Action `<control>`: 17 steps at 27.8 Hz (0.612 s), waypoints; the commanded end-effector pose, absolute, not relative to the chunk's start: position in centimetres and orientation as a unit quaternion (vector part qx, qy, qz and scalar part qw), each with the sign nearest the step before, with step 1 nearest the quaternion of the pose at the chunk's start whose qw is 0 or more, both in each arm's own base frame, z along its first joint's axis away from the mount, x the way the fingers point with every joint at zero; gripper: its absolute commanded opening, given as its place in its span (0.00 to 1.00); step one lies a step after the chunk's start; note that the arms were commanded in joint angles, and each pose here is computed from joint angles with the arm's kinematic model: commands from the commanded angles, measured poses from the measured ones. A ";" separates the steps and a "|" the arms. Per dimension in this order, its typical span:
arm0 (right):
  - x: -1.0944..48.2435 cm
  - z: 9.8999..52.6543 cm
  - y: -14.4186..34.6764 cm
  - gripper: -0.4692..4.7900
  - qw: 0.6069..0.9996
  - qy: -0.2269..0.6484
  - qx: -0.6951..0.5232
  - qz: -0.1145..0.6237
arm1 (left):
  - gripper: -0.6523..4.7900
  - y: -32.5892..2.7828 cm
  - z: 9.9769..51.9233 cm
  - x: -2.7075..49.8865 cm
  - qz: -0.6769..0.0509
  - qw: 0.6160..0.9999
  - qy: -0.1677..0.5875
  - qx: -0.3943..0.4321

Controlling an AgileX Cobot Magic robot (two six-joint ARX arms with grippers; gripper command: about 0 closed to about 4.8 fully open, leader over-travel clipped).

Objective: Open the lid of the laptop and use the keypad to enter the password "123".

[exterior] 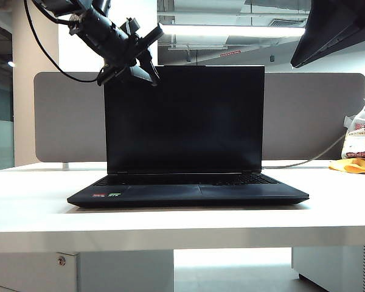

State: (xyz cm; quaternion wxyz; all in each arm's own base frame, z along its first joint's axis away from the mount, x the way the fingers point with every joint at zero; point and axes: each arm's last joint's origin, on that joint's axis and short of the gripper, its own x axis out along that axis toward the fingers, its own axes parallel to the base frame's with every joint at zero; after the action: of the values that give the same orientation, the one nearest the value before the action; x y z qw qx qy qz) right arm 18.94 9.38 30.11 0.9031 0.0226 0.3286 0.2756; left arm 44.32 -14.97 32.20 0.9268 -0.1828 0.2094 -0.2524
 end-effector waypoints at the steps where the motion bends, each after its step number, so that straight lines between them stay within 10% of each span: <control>1: 19.0 30.4 9.4 0.08 0.907 0.317 0.022 0.278 | 0.22 -14.3 32.3 45.0 -0.231 0.937 0.185 -0.183; 17: 19.1 30.2 9.5 0.08 0.905 0.323 0.021 0.277 | 0.22 -14.6 32.7 47.6 -0.237 0.935 0.184 -0.187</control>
State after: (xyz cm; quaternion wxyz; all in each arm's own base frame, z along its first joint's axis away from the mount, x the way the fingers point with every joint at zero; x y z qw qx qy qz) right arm 19.10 9.46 29.96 0.9021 0.0221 0.3317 0.2753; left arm 47.32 -14.89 31.98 0.9296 -0.1866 0.2047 -0.2433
